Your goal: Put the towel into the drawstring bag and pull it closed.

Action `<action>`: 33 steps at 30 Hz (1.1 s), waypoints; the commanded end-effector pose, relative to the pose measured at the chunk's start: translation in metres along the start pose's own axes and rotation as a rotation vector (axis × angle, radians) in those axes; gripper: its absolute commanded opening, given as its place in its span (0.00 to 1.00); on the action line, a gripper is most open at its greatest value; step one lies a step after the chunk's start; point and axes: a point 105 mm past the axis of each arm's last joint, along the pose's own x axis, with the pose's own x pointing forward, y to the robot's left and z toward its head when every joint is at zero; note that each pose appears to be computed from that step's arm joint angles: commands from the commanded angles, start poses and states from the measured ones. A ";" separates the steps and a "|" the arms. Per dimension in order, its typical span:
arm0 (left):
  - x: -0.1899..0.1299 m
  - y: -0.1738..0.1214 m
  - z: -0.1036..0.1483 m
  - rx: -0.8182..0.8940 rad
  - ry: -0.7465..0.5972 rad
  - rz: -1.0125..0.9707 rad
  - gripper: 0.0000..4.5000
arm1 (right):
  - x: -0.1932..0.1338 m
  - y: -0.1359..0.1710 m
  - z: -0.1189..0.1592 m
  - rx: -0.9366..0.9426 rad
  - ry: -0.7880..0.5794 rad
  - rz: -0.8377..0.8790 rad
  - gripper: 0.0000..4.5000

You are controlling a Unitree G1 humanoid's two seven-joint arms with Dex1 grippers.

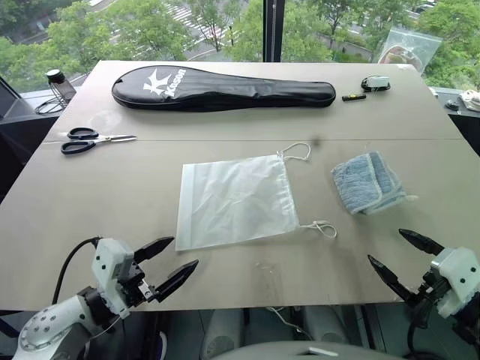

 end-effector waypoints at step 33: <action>0.243 -0.042 0.104 0.063 0.420 0.041 0.99 | 0.033 0.012 0.062 -0.108 -0.213 0.055 1.00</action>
